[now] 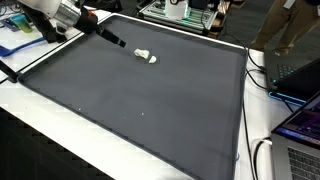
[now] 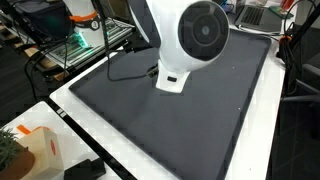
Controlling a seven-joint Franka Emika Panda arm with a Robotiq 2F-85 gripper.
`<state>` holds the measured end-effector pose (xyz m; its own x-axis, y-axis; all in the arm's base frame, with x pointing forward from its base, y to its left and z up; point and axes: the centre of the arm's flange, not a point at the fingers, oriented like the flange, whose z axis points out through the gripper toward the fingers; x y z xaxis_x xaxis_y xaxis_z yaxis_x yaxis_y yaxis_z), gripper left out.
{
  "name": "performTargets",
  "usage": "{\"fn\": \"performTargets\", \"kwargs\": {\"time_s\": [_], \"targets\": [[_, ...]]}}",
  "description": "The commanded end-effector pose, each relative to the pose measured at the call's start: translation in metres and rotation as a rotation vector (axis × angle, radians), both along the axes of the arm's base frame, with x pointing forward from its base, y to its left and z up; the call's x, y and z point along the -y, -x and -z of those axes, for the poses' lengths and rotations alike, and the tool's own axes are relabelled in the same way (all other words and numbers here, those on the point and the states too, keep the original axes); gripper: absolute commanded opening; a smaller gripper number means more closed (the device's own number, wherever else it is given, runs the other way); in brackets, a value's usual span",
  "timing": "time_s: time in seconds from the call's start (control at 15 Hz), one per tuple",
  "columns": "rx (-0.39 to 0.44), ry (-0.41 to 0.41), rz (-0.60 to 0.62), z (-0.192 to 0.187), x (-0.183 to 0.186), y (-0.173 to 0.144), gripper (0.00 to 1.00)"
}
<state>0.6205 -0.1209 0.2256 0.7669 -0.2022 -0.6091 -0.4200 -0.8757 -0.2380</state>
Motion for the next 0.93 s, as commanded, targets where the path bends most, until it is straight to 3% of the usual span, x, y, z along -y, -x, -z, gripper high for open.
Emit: {"fn": "performTargets", "kwargs": {"time_s": [0.0,0.27,0.33,0.6,0.73,0.87], "targets": [[0.186,-0.016,-0.080,-0.034,-0.015,0.071,1.00],[0.381,0.018,-0.180,-0.058,-0.032,0.090,1.00],[0.306,0.001,-0.130,-0.050,-0.011,0.026,1.00],[0.358,0.012,-0.169,-0.063,-0.023,0.044,1.00],[0.411,0.112,-0.086,-0.071,-0.032,0.065,1.00],[0.487,0.162,-0.040,-0.078,-0.038,0.078,1.00]]}}
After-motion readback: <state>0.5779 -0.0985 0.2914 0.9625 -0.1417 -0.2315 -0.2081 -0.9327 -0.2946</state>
